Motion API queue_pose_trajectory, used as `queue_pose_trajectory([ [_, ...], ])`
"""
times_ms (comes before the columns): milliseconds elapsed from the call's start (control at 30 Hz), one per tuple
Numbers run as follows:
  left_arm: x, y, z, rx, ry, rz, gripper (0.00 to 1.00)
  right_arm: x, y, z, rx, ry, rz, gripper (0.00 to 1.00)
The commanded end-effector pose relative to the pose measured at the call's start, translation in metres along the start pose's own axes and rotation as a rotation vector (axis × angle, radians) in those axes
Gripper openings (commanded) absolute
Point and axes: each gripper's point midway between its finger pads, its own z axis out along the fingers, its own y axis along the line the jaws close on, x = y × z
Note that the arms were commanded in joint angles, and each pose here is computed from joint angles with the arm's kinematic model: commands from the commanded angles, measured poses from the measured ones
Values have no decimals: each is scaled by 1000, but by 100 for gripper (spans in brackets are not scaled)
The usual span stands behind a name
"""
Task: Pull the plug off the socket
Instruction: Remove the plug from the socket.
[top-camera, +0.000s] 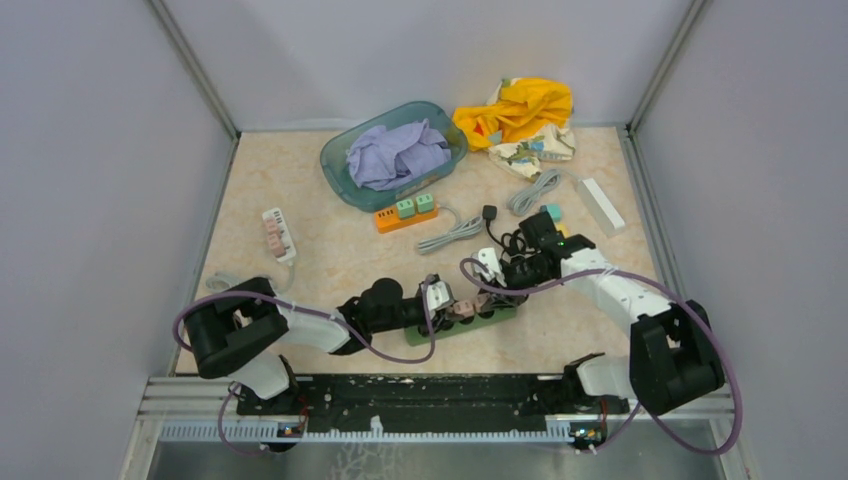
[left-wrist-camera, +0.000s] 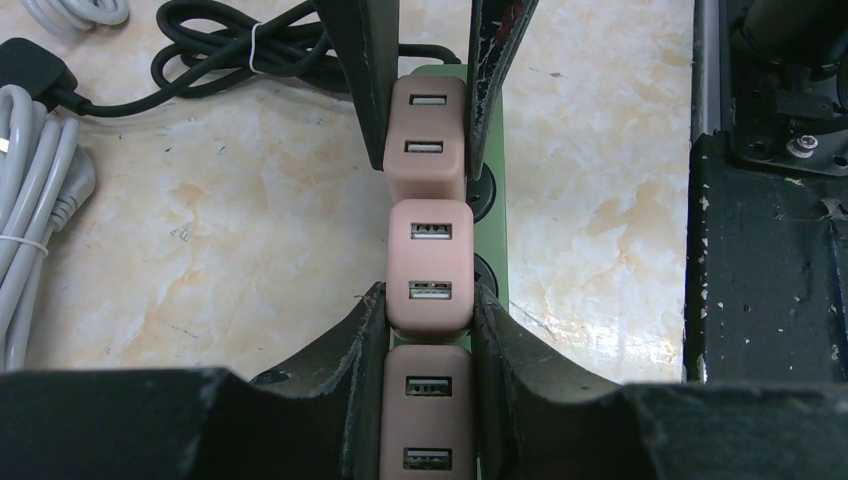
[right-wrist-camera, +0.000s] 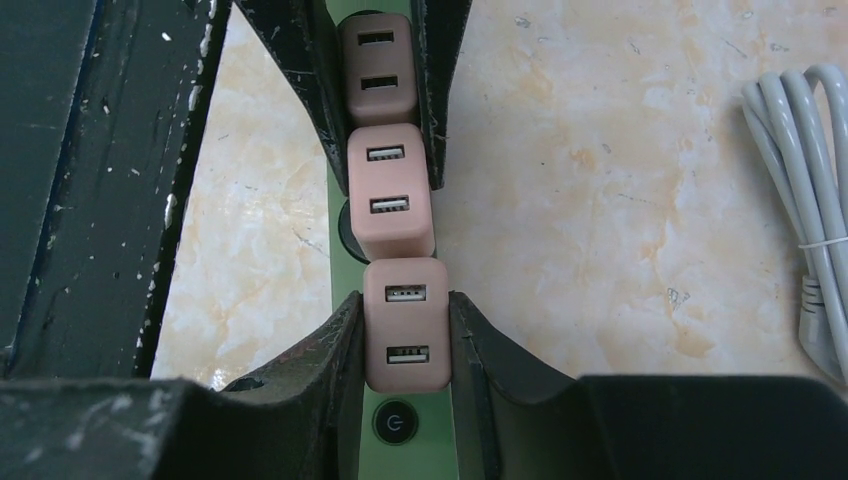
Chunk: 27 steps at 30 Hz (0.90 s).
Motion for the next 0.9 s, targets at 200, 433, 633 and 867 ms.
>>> queue_pose_trajectory([
  [200,51,-2,-11,-1,179,-39,0,-44,16,-9,-72,-201,-183,0],
  [433,52,-2,-8,6,187,-41,0,-61,14,7,-81,-226,-175,0],
  [633,55,-3,-9,5,196,-45,0,-66,-3,-6,-14,-232,-122,0],
  [867,55,-3,-10,5,196,-45,0,-49,-4,-22,23,-188,-137,0],
])
